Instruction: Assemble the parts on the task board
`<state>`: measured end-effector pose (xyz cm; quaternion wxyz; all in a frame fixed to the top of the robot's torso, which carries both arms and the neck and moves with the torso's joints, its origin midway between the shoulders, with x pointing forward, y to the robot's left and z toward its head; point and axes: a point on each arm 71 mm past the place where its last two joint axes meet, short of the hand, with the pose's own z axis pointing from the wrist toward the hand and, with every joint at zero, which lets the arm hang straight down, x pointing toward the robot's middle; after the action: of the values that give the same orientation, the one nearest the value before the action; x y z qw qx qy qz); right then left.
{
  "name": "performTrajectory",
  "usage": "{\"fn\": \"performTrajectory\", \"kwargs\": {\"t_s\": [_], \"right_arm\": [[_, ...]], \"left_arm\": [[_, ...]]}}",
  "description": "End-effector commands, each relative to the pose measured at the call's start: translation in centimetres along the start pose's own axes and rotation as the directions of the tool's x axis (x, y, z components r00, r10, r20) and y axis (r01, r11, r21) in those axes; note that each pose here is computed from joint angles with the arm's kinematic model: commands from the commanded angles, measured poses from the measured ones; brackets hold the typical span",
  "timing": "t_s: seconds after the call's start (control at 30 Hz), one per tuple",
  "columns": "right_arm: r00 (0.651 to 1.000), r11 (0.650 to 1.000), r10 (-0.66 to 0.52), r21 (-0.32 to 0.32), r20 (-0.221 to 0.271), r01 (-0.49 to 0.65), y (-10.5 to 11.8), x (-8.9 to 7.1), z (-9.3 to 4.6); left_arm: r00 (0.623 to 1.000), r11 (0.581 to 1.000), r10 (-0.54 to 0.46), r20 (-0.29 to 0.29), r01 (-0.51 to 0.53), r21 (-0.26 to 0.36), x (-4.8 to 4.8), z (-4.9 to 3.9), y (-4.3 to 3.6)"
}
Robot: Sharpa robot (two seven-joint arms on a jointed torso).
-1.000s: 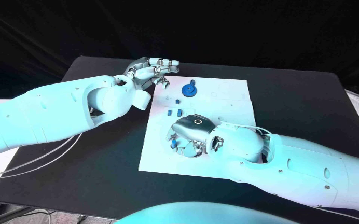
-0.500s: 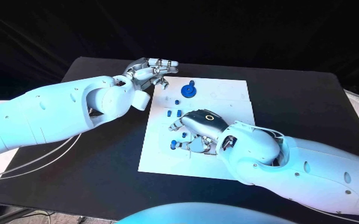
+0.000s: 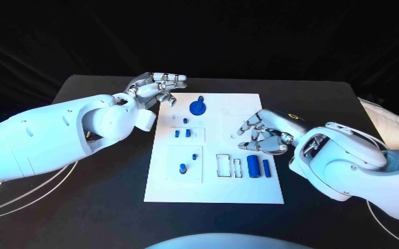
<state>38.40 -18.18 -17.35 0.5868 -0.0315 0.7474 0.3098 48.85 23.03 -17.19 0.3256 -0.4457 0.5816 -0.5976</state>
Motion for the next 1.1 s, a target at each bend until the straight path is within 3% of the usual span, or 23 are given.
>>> {"fn": "performTrajectory", "kwargs": {"t_s": [0.03, 0.2, 0.43, 1.1], "right_arm": [[0.997, 0.982, 0.075, 0.175, -0.016, -0.071, -1.9, 0.0, -1.3], [0.999, 0.964, 0.033, 0.267, -0.040, -0.021, -3.6, 0.0, -2.8], [0.996, 0.948, -0.014, 0.314, -0.082, 0.039, -4.2, 1.1, -3.6], [0.987, 0.955, -0.043, 0.283, -0.152, 0.085, -3.1, 4.1, -2.2]], "left_arm": [[1.000, 1.000, -0.003, -0.021, 0.003, 0.007, 0.32, 0.01, -0.08], [1.000, 1.000, -0.003, -0.020, 0.003, 0.007, 0.29, 0.04, -0.06], [1.000, 1.000, -0.003, -0.021, 0.003, 0.003, 0.31, 0.13, 0.16], [1.000, 1.000, -0.005, -0.020, 0.005, -0.002, 0.16, 0.02, 0.43]]}}
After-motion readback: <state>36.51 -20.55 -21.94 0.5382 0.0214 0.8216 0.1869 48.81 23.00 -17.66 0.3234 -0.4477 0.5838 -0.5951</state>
